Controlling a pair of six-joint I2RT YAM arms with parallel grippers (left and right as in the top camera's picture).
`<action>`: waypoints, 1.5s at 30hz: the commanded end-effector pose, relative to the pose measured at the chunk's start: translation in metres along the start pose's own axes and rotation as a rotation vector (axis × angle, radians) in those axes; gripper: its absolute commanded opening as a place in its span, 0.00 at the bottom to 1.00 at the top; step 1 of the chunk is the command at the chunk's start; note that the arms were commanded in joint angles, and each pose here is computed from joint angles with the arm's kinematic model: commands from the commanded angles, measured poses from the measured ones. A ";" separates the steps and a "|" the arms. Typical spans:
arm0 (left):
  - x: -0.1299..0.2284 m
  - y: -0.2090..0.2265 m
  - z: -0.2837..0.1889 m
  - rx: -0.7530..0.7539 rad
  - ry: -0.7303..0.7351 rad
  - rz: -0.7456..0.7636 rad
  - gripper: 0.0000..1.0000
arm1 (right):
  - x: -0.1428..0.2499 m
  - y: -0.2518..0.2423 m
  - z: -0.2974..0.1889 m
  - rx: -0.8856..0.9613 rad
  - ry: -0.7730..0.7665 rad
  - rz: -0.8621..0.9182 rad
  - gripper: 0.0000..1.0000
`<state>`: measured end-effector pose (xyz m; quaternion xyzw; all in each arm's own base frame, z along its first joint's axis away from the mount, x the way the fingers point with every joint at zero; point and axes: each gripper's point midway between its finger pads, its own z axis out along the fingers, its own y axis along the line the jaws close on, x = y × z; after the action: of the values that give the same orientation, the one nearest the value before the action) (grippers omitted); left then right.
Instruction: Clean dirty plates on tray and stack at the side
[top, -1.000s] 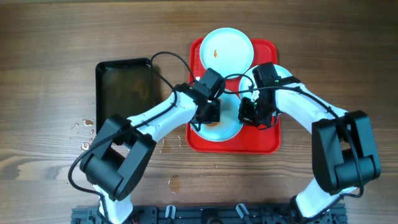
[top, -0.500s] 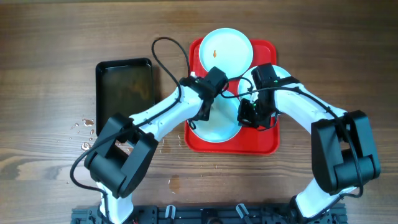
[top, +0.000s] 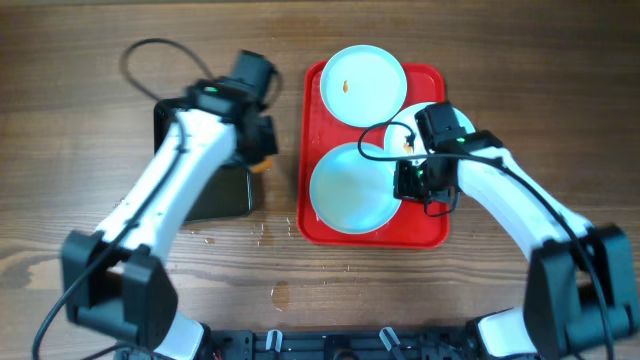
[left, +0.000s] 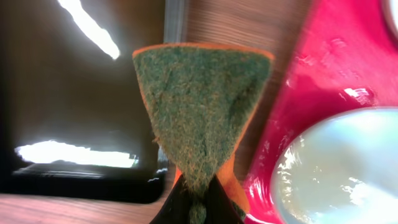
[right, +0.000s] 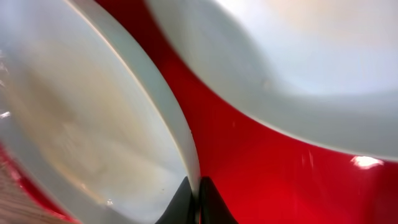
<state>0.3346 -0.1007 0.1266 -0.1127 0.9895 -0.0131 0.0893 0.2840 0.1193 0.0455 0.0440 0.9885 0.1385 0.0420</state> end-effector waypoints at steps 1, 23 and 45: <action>-0.018 0.055 -0.018 -0.062 -0.033 -0.117 0.04 | -0.014 0.007 -0.038 0.067 -0.171 -0.137 0.04; 0.007 0.125 0.045 -0.122 0.076 -0.302 0.04 | -0.017 0.051 -0.162 0.826 -0.852 -0.575 0.04; 0.007 0.122 0.046 -0.104 0.079 -0.303 0.04 | -0.005 0.072 -0.169 0.857 -0.912 -0.663 0.04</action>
<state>0.3090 0.0175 0.0753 -0.2690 0.9618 0.0281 0.0425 0.2784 0.1455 0.2159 -0.2068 0.8094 -0.3081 0.4552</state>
